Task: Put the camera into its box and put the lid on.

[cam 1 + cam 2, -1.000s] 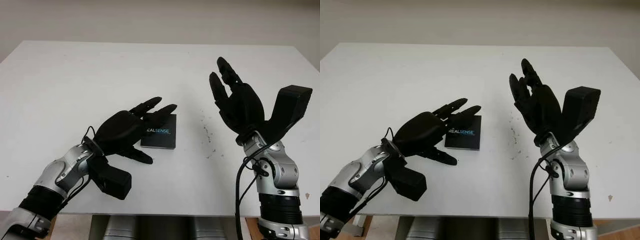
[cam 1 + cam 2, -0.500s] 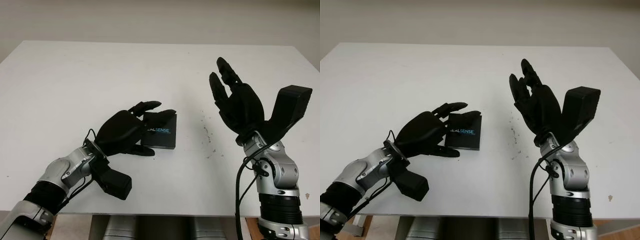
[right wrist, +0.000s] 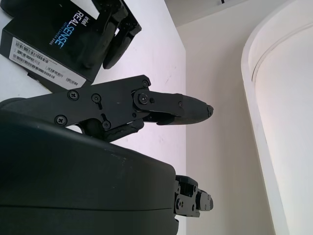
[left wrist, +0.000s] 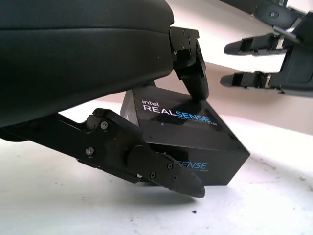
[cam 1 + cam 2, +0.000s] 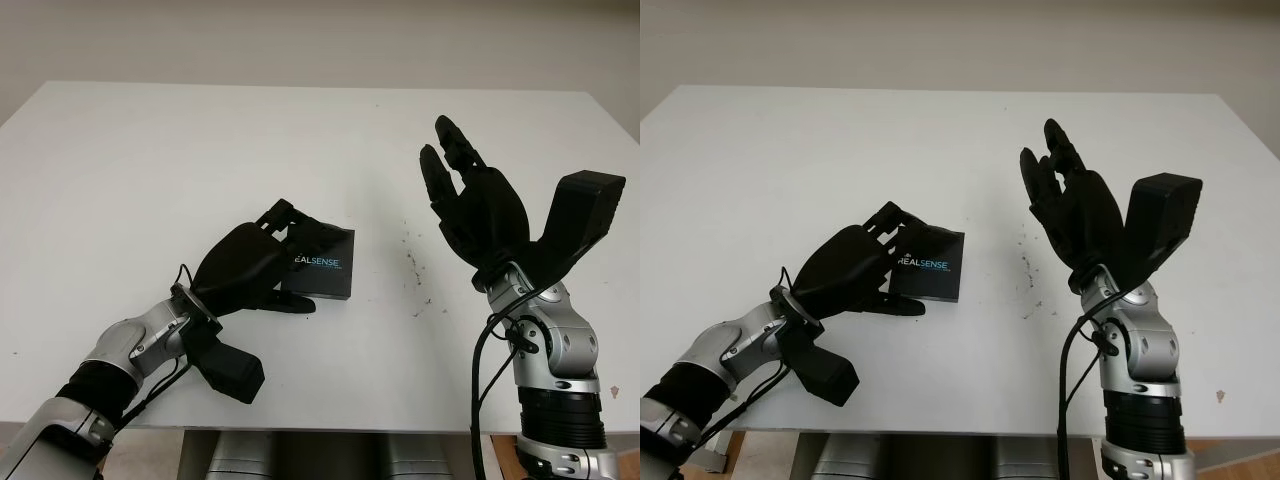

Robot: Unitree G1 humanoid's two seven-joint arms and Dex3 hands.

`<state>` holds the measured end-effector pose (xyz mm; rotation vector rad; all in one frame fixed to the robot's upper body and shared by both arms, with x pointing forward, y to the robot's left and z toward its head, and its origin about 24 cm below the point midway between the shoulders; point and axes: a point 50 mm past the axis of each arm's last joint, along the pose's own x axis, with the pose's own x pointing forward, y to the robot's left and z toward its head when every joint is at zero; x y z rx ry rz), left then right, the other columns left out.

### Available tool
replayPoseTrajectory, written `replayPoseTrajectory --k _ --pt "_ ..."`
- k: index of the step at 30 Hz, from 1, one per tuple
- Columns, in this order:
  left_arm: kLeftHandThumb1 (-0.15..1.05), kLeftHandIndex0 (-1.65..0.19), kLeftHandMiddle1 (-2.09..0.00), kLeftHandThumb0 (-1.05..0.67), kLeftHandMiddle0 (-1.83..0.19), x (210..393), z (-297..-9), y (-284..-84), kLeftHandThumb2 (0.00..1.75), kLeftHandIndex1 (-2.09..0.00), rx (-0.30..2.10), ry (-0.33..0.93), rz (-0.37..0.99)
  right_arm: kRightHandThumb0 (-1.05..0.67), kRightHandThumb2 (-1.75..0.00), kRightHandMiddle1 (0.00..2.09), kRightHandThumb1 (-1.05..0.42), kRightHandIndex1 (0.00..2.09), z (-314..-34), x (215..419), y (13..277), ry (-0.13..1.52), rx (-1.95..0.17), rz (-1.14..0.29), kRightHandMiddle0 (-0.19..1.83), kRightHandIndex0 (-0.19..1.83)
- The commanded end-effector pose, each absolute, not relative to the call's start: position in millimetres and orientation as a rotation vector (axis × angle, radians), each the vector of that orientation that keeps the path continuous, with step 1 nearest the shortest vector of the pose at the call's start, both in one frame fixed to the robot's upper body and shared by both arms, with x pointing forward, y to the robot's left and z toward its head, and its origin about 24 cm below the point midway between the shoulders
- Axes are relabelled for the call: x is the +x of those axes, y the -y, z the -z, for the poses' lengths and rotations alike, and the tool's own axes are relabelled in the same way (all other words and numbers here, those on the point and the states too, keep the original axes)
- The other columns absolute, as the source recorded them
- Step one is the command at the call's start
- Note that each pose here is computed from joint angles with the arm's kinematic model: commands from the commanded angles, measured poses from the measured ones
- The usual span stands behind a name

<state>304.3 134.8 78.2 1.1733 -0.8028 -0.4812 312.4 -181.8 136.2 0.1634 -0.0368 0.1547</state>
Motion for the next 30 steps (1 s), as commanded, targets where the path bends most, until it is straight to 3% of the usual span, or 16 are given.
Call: replayPoseTrajectory --k 1,11,21,30 --pt "1.05 -0.07 -1.49 -0.13 -0.12 307.4 -84.6 -133.6 0.11 -1.51 1.119 0.808 0.460 -0.45 -0.43 0.05 -1.05 0.06 -141.5 310.3 181.5 0.062 0.160 -0.158 -0.09 -0.17" --pt "1.03 -0.12 -1.55 -0.18 -0.16 308.1 -102.0 -134.1 0.06 -1.53 0.875 0.732 0.445 -0.46 -0.43 0.05 -1.05 0.05 -139.3 311.7 180.9 0.057 0.134 -0.165 -0.10 -0.18" --pt "0.98 -0.27 -1.42 -0.23 -0.32 316.5 -131.5 -144.3 0.05 -1.34 0.730 0.663 0.419 -0.47 -0.44 0.05 -1.05 0.04 -137.3 312.8 180.9 0.064 0.129 -0.187 -0.10 -0.19" --pt "0.96 -0.30 -1.30 -0.15 -0.36 332.3 -143.7 -157.8 0.05 -1.29 0.677 0.559 0.402 -0.48 -0.44 0.05 -1.05 0.04 -136.9 313.7 181.7 0.065 0.120 -0.193 -0.10 -0.19"
